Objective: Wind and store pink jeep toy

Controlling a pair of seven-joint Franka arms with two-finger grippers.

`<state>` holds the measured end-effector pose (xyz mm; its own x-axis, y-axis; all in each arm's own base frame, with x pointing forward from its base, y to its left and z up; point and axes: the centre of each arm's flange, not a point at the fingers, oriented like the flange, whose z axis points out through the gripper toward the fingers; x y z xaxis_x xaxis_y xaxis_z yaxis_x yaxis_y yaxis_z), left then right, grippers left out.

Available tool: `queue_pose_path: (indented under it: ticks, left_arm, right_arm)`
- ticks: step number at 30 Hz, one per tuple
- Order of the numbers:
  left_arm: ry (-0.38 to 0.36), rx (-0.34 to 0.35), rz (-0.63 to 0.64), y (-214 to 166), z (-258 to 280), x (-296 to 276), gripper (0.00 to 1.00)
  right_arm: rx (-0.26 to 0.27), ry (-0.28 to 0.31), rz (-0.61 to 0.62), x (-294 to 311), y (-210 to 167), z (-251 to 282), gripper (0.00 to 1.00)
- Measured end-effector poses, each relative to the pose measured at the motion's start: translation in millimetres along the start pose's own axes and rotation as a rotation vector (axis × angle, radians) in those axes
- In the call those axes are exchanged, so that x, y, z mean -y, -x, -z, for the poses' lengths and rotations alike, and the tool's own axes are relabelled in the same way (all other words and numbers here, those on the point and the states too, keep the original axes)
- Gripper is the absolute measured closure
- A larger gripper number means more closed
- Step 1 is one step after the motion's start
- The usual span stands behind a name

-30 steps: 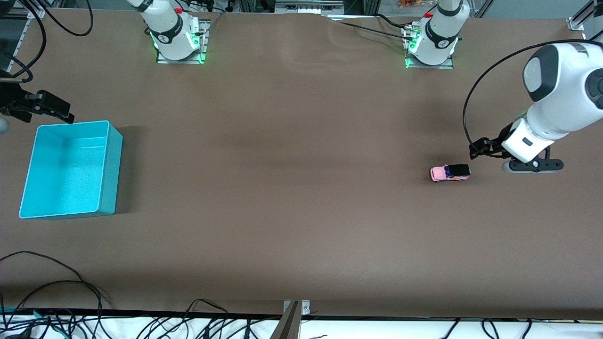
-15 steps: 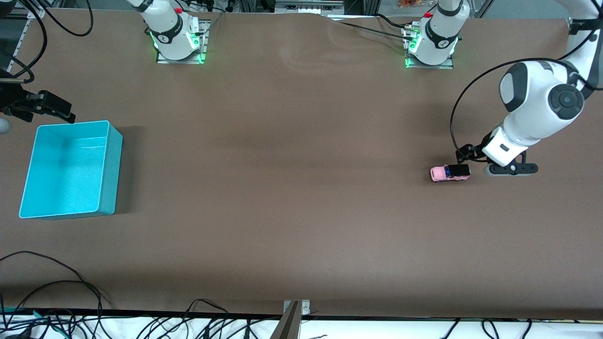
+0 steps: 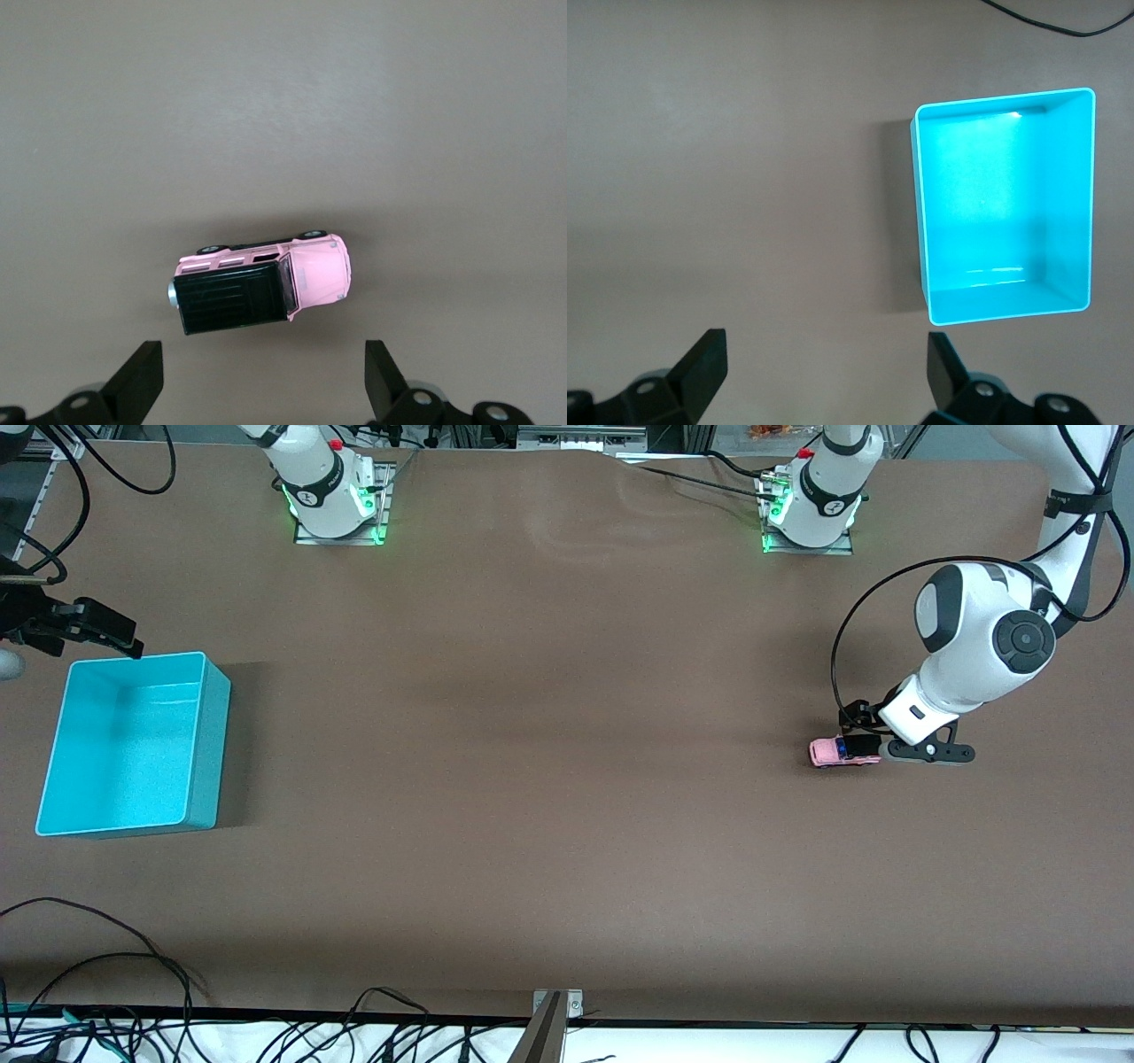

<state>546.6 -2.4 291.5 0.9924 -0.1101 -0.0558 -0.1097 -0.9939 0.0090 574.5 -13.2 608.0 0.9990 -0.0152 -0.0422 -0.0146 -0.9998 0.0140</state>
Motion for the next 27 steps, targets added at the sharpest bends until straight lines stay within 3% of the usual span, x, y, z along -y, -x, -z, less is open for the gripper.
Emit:
queue_pose_path:
  ticks: [7, 8, 15, 21, 27]
  left_arm:
    - [-0.001, 0.003, -0.274, 3.4, -18.9, 0.1, 0.00]
    - [0.002, 0.013, -0.391, 6.9, -30.0, 0.7, 0.00]
    - [-0.001, 0.027, -0.622, 9.2, -36.8, 1.2, 0.00]
    - [-0.044, 0.039, -0.916, 8.4, -37.0, 4.1, 0.00]
    - [-0.079, 0.005, -1.161, 3.6, -40.0, 7.2, 0.00]
  right_arm:
    - [0.000, 0.000, 0.000, 0.0, 0.0, 0.0, 0.00]
    - [0.000, 0.000, 0.000, -0.1, 0.0, 0.0, 0.00]
    - [0.000, 0.000, 0.000, -0.1, -0.1, 0.0, 0.00]
    - [0.000, 0.000, 0.000, -0.2, -0.2, -0.2, 0.00]
    - [0.000, 0.000, -0.001, -0.4, -0.3, -0.3, 0.00]
